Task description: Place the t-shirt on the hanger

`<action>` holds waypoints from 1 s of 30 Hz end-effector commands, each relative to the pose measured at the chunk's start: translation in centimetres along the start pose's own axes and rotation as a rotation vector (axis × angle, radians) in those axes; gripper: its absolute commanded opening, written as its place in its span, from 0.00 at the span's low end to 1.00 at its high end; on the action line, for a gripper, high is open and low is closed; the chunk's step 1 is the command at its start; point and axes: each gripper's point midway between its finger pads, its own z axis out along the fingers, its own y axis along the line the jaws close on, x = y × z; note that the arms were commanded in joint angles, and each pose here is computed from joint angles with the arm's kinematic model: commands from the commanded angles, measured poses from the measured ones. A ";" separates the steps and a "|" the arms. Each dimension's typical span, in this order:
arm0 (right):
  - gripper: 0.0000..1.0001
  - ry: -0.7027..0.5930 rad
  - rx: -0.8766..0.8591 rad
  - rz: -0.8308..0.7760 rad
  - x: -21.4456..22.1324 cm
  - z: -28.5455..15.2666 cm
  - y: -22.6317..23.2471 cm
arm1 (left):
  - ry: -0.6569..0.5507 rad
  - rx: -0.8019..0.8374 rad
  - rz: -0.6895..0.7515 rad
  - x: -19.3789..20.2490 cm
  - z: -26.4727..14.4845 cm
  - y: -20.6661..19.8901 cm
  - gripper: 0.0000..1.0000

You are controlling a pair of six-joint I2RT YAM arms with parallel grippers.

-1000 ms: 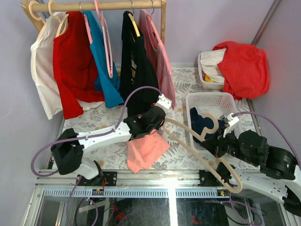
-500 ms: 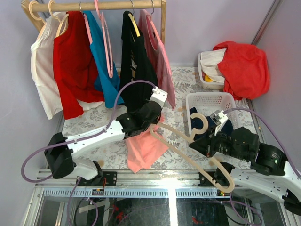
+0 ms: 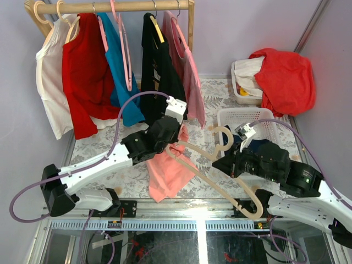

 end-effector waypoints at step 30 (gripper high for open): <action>0.00 -0.110 -0.004 -0.081 -6.3 1.1 2.8 | -0.076 -0.016 -0.080 -5.2 -5.2 2.4 0.00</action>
